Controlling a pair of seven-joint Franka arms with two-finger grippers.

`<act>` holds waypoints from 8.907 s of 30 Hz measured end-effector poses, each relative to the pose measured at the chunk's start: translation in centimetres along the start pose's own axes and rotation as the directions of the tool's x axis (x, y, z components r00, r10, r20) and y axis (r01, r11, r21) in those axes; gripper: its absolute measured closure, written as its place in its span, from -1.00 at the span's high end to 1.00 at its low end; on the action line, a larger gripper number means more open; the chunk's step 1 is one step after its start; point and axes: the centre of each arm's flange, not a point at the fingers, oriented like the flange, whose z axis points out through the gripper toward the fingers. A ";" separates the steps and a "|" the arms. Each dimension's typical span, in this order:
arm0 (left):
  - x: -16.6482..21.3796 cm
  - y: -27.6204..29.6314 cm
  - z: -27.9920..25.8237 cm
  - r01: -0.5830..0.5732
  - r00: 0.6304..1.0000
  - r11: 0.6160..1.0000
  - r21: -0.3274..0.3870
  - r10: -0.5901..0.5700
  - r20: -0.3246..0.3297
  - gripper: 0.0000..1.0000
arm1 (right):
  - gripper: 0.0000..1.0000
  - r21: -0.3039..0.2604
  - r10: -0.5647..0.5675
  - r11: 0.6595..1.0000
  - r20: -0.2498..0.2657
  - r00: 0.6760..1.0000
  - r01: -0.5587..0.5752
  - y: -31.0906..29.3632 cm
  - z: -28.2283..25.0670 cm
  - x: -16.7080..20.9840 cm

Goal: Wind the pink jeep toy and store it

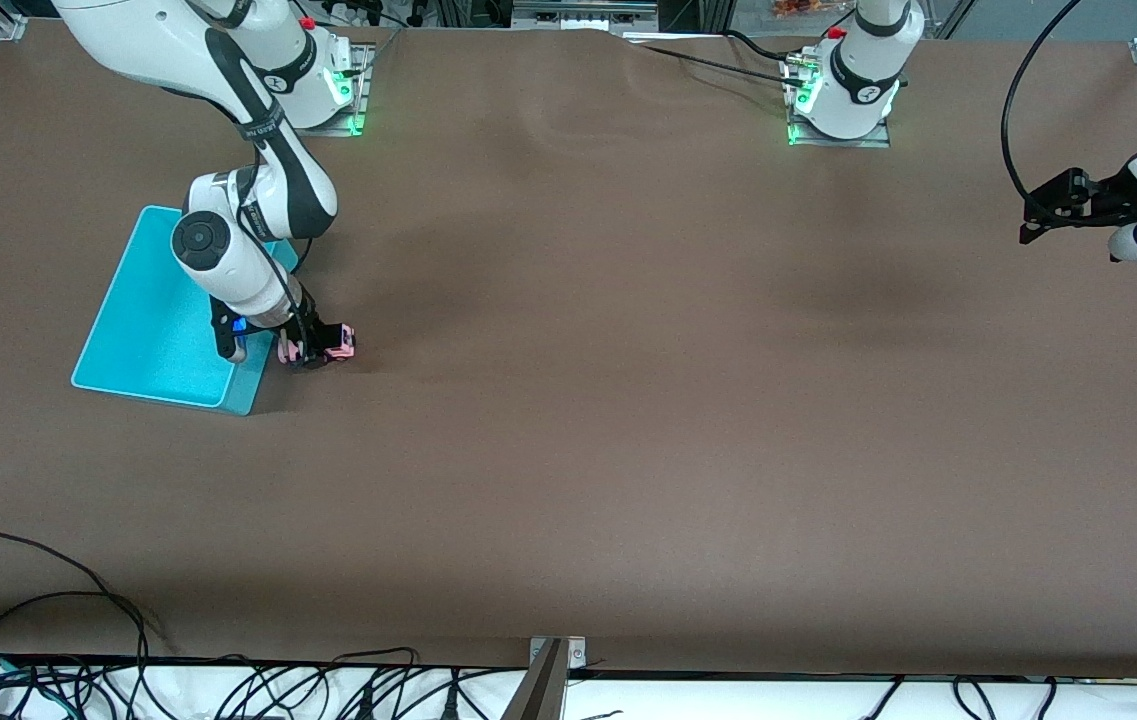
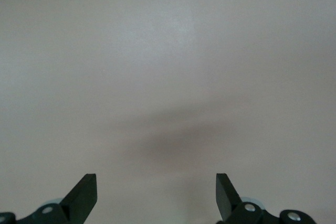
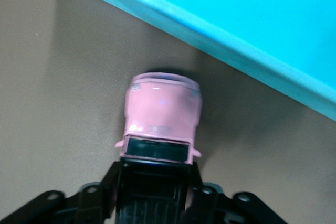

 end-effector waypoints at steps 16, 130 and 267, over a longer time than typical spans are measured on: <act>0.0 0.0 -0.1 0.001 1.000 1.000 0.000 -0.001 -0.001 1.00 | 0.05 0.030 0.001 1.000 -0.004 1.000 -0.001 -0.7 -1.0 0.2; 0.0 -0.2 -0.1 0.003 1.000 1.000 0.000 -0.003 -0.001 1.00 | 0.05 -0.137 -0.702 0.649 0.273 0.658 0.748 13.6 -1.4 19.9; -0.2 -1.0 0.0 0.019 1.000 1.000 -0.001 -0.019 -0.001 1.00 | 1.00 -0.034 -0.902 0.400 0.161 0.400 0.916 -1.2 -45.5 12.0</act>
